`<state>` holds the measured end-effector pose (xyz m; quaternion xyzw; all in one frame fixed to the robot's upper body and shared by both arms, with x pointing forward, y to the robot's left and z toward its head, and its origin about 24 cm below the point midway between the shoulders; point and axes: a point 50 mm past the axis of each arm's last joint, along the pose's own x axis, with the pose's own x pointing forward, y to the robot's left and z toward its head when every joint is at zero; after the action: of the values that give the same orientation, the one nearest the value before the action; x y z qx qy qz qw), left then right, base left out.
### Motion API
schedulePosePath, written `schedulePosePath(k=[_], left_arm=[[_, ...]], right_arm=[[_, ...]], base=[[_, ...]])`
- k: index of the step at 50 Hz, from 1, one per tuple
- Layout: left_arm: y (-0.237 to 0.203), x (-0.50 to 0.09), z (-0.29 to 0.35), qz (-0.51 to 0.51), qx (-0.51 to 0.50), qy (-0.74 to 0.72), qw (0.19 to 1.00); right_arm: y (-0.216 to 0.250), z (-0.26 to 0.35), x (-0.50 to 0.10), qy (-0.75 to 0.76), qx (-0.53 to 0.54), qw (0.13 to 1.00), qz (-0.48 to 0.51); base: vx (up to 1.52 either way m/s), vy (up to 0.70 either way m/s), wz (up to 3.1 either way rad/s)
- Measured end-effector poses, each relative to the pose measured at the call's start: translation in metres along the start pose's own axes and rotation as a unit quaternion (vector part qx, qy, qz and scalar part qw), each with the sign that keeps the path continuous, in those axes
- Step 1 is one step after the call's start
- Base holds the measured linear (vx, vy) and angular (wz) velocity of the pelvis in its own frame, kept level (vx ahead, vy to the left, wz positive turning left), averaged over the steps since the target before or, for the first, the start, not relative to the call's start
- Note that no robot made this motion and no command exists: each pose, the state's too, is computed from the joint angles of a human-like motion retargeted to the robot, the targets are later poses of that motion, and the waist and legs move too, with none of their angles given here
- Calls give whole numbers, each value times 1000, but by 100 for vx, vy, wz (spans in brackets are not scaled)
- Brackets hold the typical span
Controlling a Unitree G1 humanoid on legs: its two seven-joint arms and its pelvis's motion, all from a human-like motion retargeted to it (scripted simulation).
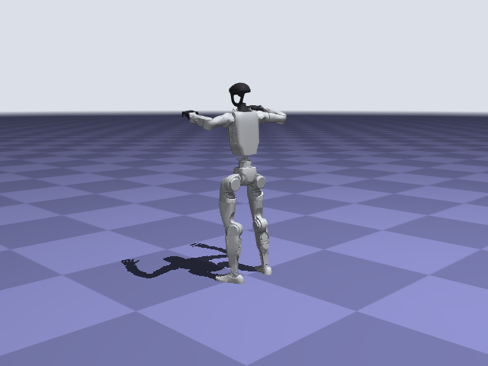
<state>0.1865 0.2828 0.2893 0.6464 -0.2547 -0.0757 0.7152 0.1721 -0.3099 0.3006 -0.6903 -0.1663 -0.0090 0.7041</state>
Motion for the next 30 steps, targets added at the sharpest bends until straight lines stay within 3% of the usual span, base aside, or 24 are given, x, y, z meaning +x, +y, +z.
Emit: schedulePosePath(k=[30], left_arm=[[-1, 2, -3, 14, -2, 4, 1000]], right_arm=[[-6, 3, -1, -4, -11, 1000, -1]], base=[[0, 0, 1]])
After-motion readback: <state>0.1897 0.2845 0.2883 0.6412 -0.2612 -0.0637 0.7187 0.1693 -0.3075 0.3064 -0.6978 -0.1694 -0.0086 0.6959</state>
